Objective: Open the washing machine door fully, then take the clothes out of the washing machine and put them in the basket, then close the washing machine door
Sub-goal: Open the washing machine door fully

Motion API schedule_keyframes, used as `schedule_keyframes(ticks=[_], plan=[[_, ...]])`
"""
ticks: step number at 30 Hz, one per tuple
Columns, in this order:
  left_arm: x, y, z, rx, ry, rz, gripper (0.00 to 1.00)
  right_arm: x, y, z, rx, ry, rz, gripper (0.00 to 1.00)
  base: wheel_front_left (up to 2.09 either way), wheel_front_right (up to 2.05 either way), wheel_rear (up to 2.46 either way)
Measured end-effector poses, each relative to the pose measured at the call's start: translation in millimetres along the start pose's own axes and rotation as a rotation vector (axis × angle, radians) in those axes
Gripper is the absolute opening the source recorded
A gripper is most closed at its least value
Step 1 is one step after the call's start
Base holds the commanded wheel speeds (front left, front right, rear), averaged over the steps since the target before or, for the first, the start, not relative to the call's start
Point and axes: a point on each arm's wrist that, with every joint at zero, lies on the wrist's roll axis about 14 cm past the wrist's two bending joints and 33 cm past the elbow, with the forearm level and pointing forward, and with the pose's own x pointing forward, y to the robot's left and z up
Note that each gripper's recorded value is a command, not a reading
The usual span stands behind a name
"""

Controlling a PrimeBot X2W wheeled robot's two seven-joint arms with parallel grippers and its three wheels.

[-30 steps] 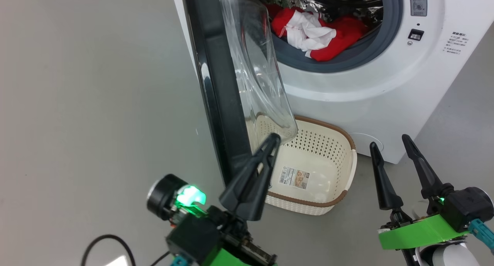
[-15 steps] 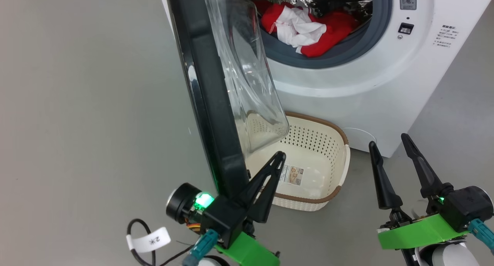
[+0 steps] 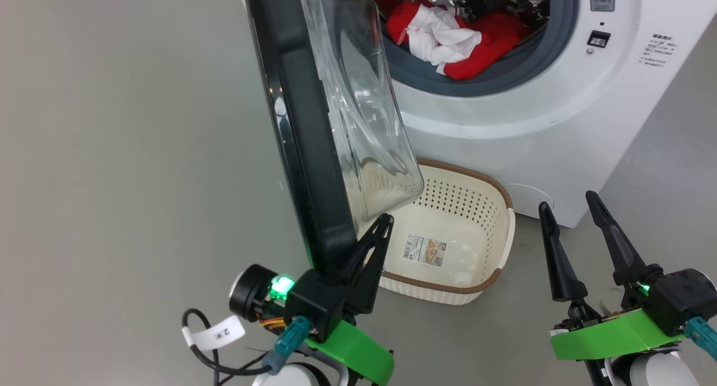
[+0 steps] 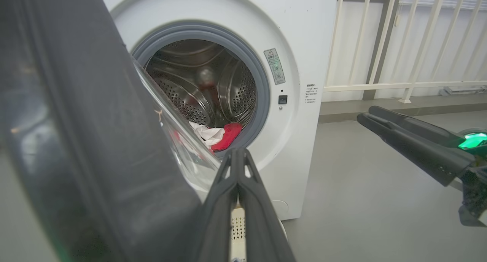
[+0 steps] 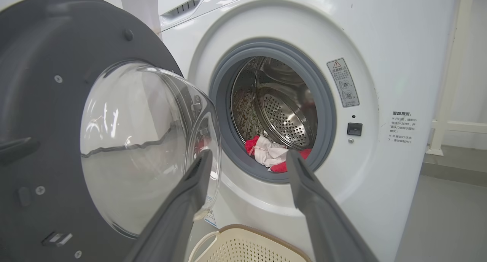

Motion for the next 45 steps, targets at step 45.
schedule_keyframes(ticks=[45], plan=[[-67,136,1,0.075,0.025,0.449,0.0,20,48,-8,0.03,0.01,0.138,1.0,0.0,0.0,0.0]])
